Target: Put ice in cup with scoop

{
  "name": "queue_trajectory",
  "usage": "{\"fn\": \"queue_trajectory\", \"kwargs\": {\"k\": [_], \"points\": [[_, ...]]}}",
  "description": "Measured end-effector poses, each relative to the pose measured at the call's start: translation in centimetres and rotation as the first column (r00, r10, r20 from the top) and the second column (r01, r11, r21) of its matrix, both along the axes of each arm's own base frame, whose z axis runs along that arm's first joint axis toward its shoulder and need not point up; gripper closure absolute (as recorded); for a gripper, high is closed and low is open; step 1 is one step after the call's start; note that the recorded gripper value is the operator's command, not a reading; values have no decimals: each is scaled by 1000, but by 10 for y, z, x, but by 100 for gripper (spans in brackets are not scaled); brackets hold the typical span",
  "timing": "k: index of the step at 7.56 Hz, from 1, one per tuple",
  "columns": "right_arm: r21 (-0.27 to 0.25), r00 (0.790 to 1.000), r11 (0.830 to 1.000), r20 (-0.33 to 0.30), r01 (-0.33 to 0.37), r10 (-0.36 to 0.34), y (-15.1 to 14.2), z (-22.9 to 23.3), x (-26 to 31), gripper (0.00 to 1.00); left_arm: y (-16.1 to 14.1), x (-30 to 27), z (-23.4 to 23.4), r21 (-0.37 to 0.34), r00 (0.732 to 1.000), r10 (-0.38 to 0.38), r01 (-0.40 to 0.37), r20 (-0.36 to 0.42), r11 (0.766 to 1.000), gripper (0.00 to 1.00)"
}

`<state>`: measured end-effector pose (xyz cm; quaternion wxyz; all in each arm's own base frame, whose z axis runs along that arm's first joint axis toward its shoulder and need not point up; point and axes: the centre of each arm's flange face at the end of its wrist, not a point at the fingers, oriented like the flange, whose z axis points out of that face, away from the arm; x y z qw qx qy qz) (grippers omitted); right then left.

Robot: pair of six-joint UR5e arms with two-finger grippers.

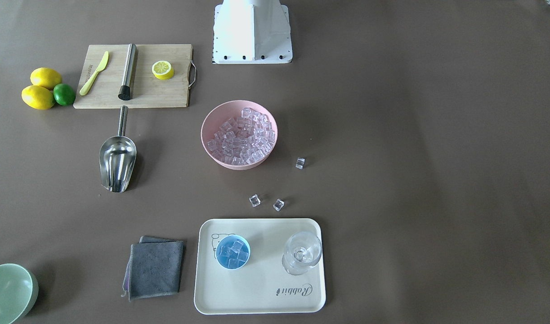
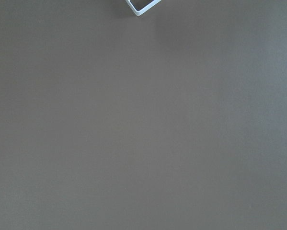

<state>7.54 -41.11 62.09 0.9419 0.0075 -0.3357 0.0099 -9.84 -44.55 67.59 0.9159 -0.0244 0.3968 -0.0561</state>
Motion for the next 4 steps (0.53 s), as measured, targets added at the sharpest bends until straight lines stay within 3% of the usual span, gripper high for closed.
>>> {"fn": "queue_trajectory", "kwargs": {"k": [4], "points": [[-13, 1000, 1000, 1, 0, 0, -2, 10, 1, 0, 0, 0, 0, -1, 1000, 0, 0, 0, 1000, 2]]}}
